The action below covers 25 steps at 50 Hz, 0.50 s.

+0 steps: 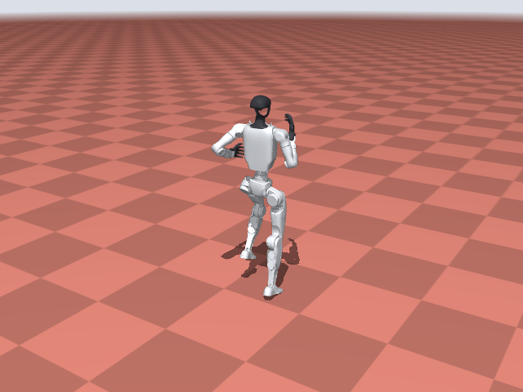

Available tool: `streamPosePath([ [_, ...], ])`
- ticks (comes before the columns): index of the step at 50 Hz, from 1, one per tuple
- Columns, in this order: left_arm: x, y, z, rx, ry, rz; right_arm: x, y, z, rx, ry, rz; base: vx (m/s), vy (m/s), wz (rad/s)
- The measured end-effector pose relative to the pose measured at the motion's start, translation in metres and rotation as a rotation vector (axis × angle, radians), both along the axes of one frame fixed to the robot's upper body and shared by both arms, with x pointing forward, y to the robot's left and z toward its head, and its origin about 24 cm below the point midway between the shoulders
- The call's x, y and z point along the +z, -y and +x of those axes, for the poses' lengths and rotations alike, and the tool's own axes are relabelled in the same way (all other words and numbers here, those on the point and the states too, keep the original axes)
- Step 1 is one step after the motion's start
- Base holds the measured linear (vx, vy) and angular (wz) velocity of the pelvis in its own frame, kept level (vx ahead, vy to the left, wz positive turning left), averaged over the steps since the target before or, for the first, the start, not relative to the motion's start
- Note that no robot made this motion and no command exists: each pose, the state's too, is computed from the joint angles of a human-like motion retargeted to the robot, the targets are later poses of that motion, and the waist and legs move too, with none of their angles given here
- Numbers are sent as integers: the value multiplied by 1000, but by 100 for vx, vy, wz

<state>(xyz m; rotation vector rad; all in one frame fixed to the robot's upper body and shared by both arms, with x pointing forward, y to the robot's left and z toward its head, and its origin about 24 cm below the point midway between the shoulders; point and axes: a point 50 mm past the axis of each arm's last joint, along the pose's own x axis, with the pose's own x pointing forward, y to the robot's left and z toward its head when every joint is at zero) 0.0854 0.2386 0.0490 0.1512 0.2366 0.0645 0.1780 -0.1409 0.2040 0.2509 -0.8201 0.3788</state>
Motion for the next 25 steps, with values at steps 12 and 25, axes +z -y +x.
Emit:
streamPosePath([
  [12,191,106,164,-5,1226,-325,-115,62,-24,-409,-568,-305,-14,11,56],
  [25,148,69,113,-111,1025,-415,-170,71,-30,-246,-902,-433,7,-6,4],
])
